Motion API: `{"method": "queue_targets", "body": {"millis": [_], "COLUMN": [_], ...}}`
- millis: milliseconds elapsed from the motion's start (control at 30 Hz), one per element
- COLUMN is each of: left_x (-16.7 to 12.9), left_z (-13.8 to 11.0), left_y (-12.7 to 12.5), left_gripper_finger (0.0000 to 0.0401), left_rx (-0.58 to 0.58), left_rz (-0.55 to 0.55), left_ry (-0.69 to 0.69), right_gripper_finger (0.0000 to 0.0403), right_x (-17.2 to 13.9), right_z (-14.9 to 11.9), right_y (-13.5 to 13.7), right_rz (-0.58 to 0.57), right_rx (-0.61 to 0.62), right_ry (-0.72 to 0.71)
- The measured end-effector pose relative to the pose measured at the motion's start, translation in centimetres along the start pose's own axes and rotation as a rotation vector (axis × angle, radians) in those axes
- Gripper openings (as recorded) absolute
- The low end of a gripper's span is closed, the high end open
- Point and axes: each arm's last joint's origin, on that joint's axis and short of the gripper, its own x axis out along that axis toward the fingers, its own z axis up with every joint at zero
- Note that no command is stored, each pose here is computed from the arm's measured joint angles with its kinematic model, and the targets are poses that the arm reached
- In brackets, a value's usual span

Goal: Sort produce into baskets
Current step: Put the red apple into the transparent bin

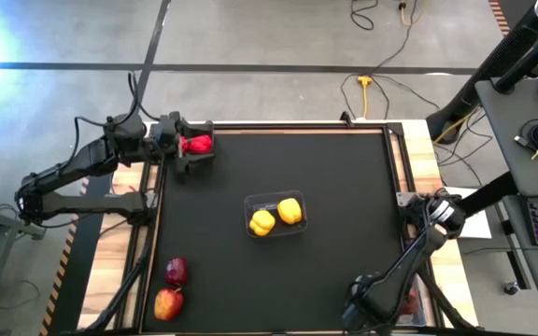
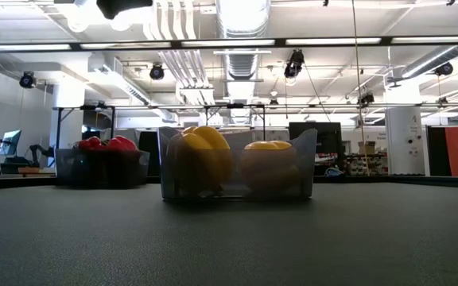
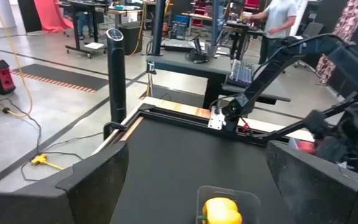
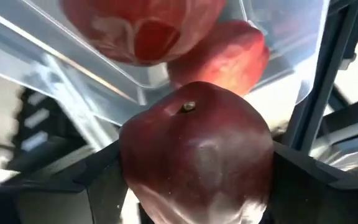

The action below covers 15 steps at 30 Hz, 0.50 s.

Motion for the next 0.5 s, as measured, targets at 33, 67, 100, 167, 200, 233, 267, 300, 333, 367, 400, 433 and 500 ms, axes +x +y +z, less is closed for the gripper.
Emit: {"method": "queue_targets", "body": {"millis": [33,67,100,167,200,233,267,300,333,367,400,433,500], "left_x": [0.0,0.0,0.0,0.0,0.0,0.0,0.0,0.0,0.0,0.0,0.0,0.0,0.0], "left_z": [0.0,0.0,0.0,0.0,0.0,0.0,0.0,0.0,0.0,0.0,0.0,0.1,0.1], "left_y": [-0.1,-0.1,-0.1,-0.2,-0.2,-0.2,-0.2,-0.2,-0.2,-0.2,-0.2,-0.2,-0.2], "left_gripper_finger": [0.0361,0.0361,0.0361,0.0361,0.0361,0.0361,0.0361,0.0361,0.0361,0.0361,0.0361,0.0361,0.0361], "left_rx": [-0.001,-0.001,0.000,-0.001,-0.002,-0.005,-0.013,-0.016,-0.019,-0.019,-0.019,-0.018,-0.012], "left_rz": [-0.004,-0.007,-0.009,-0.013,-0.013,-0.013,-0.010,-0.007,-0.006,-0.006,-0.006,-0.006,-0.006], "left_ry": [0.000,0.000,0.001,0.001,0.001,0.001,0.000,0.000,-0.001,-0.002,-0.005,-0.008,-0.008], "right_gripper_finger": [0.0301,0.0306,0.0312,0.0325,0.0332,0.0340,0.0349,0.0357,0.0365,0.0372,0.0376,0.0379,0.0380], "right_x": [0.3,0.6,0.9,1.4,1.6,1.8,1.9,2.1,2.2,2.2,2.2,2.2,1.8], "right_z": [0.2,0.3,0.5,0.8,1.0,1.1,1.2,1.2,1.3,1.2,1.2,1.2,1.3], "right_y": [-0.1,-0.3,-0.4,-0.5,-0.5,-0.5,-0.5,-0.5,-0.5,-0.5,-0.5,-0.5,-0.5], "right_rz": [-0.010,-0.022,-0.029,-0.033,-0.029,-0.025,-0.020,-0.014,-0.005,0.000,0.000,-0.001,0.010], "right_rx": [-0.020,-0.031,-0.039,-0.046,-0.049,-0.052,-0.051,-0.050,-0.052,-0.053,-0.050,-0.046,-0.046], "right_ry": [0.009,0.015,0.023,0.038,0.050,0.063,0.082,0.104,0.121,0.133,0.140,0.146,0.148]}}
